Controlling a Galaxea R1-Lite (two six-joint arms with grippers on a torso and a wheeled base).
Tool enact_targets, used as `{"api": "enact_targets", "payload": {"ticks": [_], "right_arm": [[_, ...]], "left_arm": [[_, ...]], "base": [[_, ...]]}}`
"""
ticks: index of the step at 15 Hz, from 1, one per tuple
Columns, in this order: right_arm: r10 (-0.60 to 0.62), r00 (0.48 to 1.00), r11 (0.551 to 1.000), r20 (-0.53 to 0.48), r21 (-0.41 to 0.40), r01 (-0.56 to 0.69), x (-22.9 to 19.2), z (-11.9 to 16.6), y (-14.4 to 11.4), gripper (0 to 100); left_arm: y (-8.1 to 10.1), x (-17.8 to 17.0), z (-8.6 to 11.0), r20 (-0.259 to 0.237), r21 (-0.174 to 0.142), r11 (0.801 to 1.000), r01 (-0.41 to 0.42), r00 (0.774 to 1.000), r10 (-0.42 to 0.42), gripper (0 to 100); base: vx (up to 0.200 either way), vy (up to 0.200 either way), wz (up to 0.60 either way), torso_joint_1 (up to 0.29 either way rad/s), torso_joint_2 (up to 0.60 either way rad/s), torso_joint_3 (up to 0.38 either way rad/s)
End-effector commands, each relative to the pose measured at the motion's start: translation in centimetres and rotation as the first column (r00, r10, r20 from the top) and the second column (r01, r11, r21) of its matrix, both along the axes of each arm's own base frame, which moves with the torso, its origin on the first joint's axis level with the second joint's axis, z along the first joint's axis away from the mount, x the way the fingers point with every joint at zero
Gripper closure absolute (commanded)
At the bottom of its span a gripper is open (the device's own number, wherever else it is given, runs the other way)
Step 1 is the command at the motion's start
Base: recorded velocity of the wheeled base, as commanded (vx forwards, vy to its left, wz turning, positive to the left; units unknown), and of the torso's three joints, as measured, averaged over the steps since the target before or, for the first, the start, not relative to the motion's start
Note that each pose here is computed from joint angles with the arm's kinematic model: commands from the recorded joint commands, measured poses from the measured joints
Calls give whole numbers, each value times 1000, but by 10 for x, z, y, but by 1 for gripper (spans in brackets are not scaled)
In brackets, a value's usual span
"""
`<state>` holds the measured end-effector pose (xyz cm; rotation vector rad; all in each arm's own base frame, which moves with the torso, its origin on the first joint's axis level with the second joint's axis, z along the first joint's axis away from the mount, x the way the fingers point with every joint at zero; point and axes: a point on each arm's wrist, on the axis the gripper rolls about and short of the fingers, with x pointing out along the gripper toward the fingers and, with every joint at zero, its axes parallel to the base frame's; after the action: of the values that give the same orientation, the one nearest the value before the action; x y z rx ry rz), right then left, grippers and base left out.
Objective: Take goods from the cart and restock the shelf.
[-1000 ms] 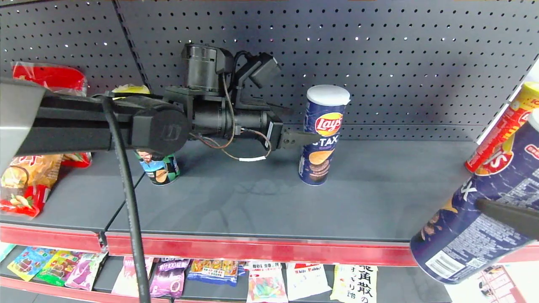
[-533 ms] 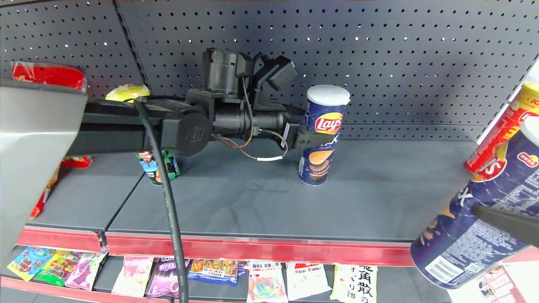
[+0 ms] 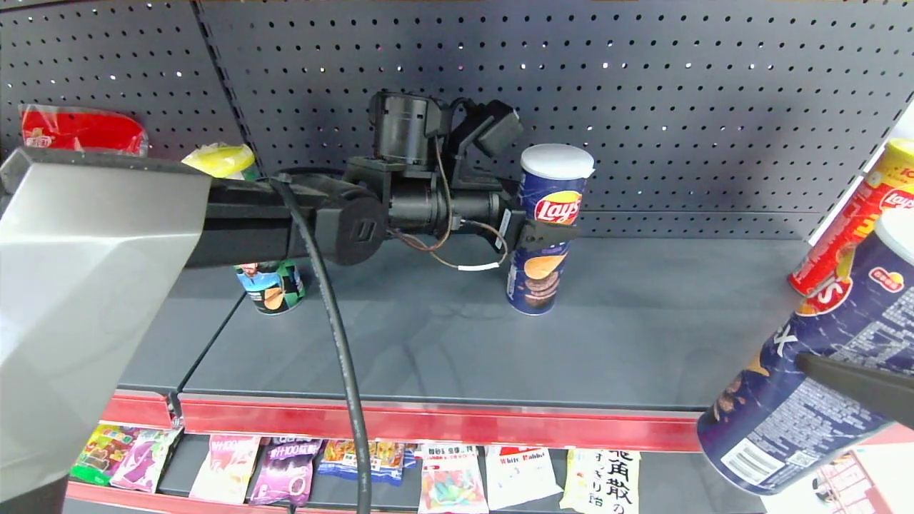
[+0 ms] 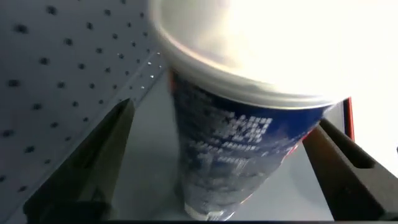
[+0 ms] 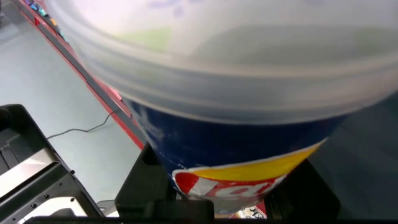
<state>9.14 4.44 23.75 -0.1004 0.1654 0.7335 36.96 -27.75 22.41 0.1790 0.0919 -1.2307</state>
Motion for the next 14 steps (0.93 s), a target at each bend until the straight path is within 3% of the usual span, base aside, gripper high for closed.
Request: {"api": "enact_targets", "payload": {"ticks": [1, 8, 10, 14], "right_arm": [[1, 1000, 1000, -2, -1, -1, 1, 0, 0, 100], [1, 1000, 1000, -9, -4, -1, 2, -1, 1, 100], [2, 1000, 1000, -5, -2, -2, 3, 1, 1, 100], [5, 1000, 1000, -14, -5, -6, 7, 1, 3, 100]], "left_arm": [[-3, 2, -5, -9, 5, 1000, 2, 1000, -2, 100], [0, -3, -1, -16, -9, 997, 78, 997, -79, 100], [8, -18, 11, -24, -24, 987, 159, 987, -159, 100], [10, -49, 9, -65, 2, 980, 197, 978, -197, 100]], "base": [[0, 0, 0, 0, 0, 0], [0, 0, 0, 0, 0, 0], [0, 0, 0, 0, 0, 0], [0, 0, 0, 0, 0, 0]]}}
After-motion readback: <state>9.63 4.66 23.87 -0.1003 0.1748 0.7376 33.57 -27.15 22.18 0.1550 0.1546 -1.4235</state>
